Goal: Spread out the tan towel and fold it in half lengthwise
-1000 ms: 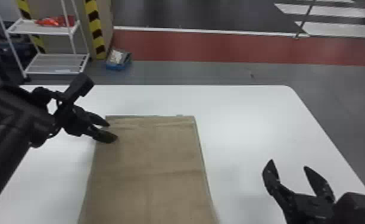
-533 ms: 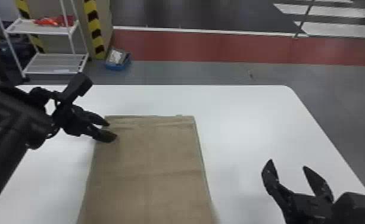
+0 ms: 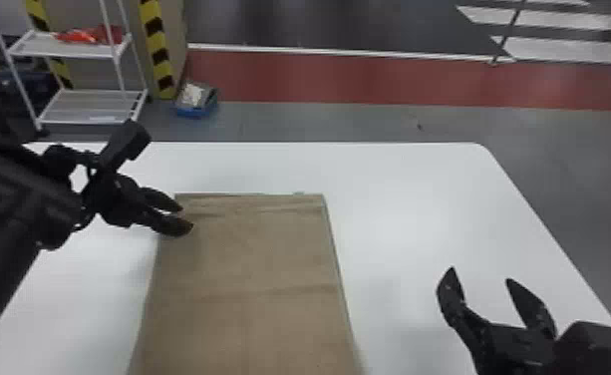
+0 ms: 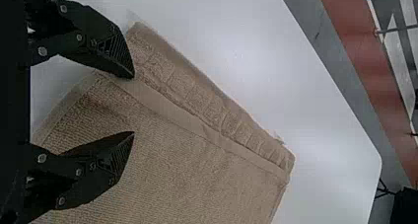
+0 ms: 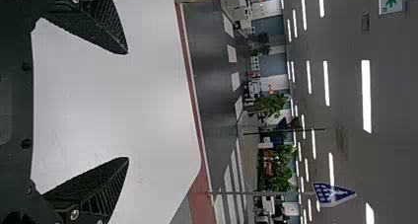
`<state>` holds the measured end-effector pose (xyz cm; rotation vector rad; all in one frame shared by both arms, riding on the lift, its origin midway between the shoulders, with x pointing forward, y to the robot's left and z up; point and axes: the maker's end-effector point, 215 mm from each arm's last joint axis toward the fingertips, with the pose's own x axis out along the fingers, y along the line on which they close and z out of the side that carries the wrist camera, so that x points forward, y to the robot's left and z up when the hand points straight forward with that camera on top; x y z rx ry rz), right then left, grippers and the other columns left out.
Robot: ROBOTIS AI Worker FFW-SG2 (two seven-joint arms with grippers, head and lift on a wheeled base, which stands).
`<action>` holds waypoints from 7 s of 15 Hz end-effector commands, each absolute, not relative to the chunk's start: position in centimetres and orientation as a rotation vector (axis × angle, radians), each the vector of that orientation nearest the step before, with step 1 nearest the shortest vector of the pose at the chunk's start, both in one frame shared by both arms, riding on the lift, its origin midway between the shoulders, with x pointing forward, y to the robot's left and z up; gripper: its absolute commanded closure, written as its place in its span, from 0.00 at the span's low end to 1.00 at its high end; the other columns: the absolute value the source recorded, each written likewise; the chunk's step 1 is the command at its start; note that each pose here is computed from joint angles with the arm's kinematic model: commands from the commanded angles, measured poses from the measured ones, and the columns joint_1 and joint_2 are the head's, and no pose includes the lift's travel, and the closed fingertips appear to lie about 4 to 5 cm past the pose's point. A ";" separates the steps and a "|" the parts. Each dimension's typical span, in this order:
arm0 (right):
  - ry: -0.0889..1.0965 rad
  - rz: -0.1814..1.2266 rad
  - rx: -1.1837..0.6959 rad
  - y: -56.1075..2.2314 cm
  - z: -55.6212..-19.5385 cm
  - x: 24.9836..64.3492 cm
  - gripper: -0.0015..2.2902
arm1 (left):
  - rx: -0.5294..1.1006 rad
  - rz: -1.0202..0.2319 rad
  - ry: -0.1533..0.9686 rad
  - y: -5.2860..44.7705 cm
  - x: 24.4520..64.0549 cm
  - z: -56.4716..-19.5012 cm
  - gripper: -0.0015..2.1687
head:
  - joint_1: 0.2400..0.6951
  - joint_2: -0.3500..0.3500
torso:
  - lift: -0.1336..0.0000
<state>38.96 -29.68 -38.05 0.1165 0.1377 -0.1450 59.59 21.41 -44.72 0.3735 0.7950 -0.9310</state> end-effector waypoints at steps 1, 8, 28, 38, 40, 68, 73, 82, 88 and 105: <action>0.137 -0.145 0.117 -29.7 -38.1 39.0 0.05 | 0.374 -0.937 0.795 21.4 59.5 -44.6 0.28 | 1.00 0.37 | 0.08; 0.145 -0.147 0.116 -29.7 -38.4 39.1 0.05 | 0.374 -0.960 0.776 21.1 58.4 -43.6 0.28 | 1.00 0.36 | 0.08; 0.225 -0.071 0.099 -26.9 -37.7 49.6 0.05 | 0.233 -0.999 0.545 25.7 51.4 -33.1 0.65 | 1.00 0.42 | 0.08; 0.315 0.189 0.139 -14.0 -38.7 61.0 0.05 | 0.179 -0.939 0.511 30.4 48.6 -32.1 0.65 | 1.00 0.68 | 0.08; 0.338 0.237 0.132 -11.2 -39.6 61.6 0.05 | 0.180 -0.944 0.518 30.4 48.2 -32.4 0.65 | 1.00 0.72 | 0.08; 0.458 0.379 -0.074 -7.4 -47.3 67.9 0.15 | 0.207 -0.993 0.527 30.2 46.6 -33.0 0.65 | 1.00 0.80 | 0.08; 0.440 0.392 -0.076 -6.9 -47.1 67.7 0.27 | 0.205 -0.998 0.534 30.1 46.2 -33.3 0.65 | 1.00 0.81 | 0.08; 0.395 0.376 -0.041 -6.7 -46.2 67.0 0.59 | 0.214 -0.963 0.526 31.1 46.9 -33.0 0.65 | 1.00 0.82 | 0.08; 0.471 0.202 0.038 -17.7 -47.5 61.7 0.59 | 0.207 -0.863 0.559 35.4 49.5 -34.0 0.65 | 1.00 0.81 | 0.08; 0.528 -0.231 0.089 -44.0 -48.0 41.1 0.58 | 0.272 -0.725 0.642 40.6 53.2 -38.3 0.64 | 1.00 0.46 | 0.08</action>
